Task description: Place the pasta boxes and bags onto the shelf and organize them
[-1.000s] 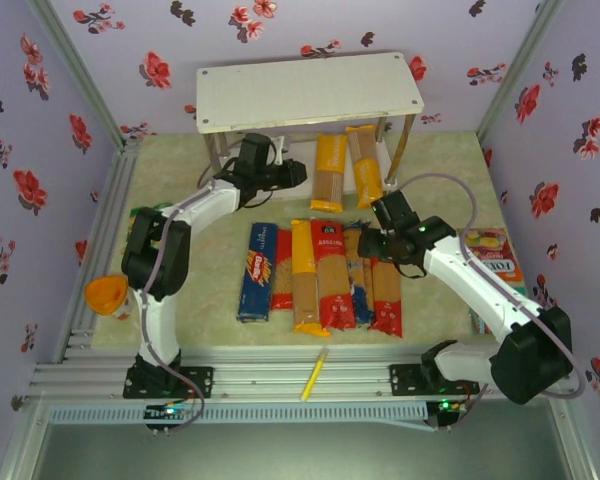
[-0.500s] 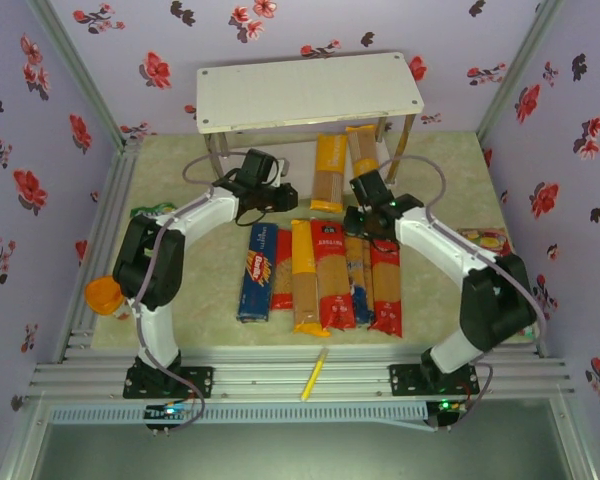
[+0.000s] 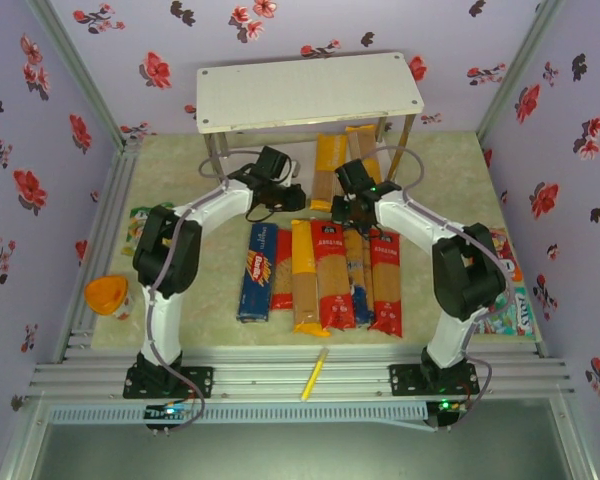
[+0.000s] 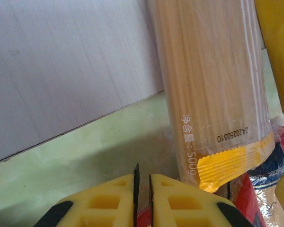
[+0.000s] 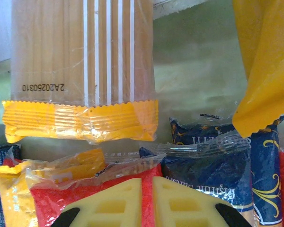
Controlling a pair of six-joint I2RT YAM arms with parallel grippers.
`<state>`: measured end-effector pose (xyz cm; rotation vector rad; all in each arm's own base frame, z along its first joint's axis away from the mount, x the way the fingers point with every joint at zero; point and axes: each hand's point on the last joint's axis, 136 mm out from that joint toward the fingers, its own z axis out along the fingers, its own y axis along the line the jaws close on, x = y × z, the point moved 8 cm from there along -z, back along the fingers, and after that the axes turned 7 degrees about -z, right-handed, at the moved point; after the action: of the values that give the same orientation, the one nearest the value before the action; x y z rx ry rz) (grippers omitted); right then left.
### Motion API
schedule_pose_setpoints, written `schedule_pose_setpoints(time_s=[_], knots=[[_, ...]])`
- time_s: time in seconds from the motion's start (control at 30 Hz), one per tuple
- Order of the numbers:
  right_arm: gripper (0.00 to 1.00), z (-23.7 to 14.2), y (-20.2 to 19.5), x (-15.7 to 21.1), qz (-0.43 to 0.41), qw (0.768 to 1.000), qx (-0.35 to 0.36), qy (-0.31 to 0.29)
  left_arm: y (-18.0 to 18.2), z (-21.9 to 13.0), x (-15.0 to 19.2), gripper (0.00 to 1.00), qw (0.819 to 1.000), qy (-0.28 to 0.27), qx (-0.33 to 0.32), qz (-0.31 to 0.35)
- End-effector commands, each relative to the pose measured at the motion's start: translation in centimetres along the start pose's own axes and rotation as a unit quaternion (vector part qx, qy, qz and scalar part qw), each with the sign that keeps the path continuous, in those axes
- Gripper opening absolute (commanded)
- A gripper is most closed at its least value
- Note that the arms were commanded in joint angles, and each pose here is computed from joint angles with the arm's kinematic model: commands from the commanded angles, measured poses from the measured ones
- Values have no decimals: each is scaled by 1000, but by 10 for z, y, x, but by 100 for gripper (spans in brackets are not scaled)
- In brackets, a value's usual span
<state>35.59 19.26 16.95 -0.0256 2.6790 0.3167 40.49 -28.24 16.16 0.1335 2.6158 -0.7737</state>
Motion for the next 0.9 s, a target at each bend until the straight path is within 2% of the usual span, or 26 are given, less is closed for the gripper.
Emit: schedule_pose_setpoints(time_s=[0.0, 0.3, 0.87], knots=[[16, 2, -2, -6, -7, 1000, 15, -1, -2, 6, 0, 15, 1000, 14, -3, 13], [17, 17, -2, -12, -7, 1000, 29, 8, -11, 16, -3, 15, 999, 26, 18, 10], [24, 9, -13, -24, 2, 999, 45, -15, -23, 35, -6, 16, 998, 42, 39, 5]])
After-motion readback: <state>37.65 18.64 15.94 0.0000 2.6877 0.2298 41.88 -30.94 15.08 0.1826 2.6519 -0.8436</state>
